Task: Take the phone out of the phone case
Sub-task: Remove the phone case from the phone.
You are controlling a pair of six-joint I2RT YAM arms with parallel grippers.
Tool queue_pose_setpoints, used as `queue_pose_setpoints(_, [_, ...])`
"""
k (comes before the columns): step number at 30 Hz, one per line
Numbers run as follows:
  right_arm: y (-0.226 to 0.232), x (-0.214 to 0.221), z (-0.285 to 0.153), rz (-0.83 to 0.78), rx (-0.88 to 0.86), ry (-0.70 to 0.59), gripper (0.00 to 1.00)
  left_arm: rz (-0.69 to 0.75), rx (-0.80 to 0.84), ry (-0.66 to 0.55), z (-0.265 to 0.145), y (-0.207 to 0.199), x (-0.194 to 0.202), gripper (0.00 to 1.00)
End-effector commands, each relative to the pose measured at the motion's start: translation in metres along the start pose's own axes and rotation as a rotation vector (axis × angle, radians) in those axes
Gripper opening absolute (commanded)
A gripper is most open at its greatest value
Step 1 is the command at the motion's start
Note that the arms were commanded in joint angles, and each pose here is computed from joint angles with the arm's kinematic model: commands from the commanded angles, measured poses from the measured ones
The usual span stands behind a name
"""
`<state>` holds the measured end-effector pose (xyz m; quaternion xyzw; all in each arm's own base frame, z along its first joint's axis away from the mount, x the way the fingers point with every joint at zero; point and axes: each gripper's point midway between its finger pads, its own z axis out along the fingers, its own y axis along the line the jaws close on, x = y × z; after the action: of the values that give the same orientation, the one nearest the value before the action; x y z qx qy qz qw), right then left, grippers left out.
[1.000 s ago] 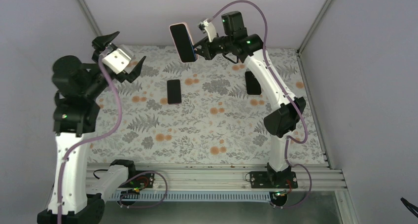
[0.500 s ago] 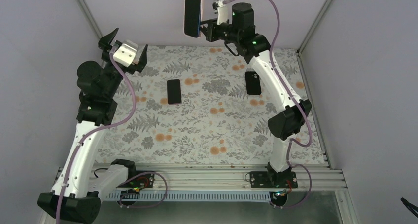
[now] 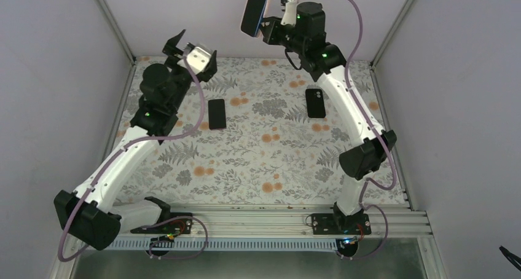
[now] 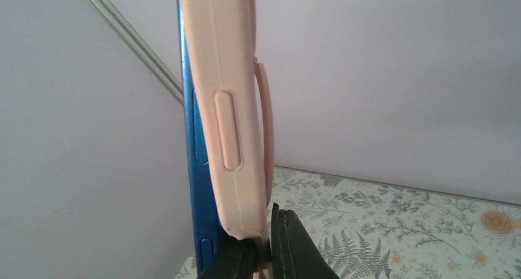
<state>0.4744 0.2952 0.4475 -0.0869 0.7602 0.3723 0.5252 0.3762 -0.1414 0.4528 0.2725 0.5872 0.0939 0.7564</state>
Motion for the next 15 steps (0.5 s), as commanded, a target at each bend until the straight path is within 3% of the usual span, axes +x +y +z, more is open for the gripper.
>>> queue_pose_setpoints(1, [0.038, -0.052, -0.050, 0.045, -0.088, -0.160, 0.03, 0.069, -0.113, -0.047, 0.008, 0.007, -0.025, 0.98])
queue_pose_setpoints(15, [0.045, -0.047, -0.049, 0.076, -0.144, -0.130, 0.03, 0.183, -0.234, -0.207, 0.046, -0.064, -0.080, 0.95])
